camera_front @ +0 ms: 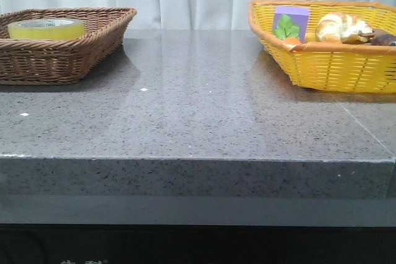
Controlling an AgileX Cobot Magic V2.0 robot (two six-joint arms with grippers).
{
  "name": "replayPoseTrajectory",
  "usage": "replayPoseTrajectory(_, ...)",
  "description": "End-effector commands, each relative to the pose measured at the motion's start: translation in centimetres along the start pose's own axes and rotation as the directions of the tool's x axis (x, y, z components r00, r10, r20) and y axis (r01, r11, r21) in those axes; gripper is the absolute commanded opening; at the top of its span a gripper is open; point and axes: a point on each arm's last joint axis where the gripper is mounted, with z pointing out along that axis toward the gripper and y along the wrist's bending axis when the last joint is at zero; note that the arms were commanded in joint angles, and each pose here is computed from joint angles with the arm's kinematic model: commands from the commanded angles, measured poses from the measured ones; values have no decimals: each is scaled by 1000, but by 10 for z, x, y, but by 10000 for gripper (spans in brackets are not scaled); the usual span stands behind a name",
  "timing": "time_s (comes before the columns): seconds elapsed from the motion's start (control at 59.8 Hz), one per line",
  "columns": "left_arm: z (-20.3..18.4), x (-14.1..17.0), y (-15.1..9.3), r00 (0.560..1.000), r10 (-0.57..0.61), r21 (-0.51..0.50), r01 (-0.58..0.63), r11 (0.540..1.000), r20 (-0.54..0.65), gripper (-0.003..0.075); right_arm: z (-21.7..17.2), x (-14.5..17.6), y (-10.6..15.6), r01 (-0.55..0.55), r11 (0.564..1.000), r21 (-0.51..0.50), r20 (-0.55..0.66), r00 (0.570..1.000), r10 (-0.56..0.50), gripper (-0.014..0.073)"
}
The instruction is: Transfer tape with both arms
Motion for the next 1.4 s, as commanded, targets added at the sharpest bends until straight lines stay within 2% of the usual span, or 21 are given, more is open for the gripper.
replayPoseTrajectory(0.0, -2, -7, 1, 994, -12, 10, 11, 1000, 107, -20, -6, -13, 0, -3, 1000, 7, 98, 995, 2, -69)
replayPoseTrajectory(0.903, -2, -8, 1, 992, 30, 13, -31, 999, 120, -20, -6, -13, 0, -3, 1000, 7, 98, 995, 2, -69)
replayPoseTrajectory(1.137, -3, -15, 0, 980, 28, 17, -32, 999, 196, -20, -6, -13, 0, -3, 1000, 7, 98, 995, 2, -69)
replayPoseTrajectory(1.388, -3, -15, 0, 980, 26, 27, -32, 999, 196, -20, -6, -13, 0, -3, 1000, 7, 98, 995, 2, -69)
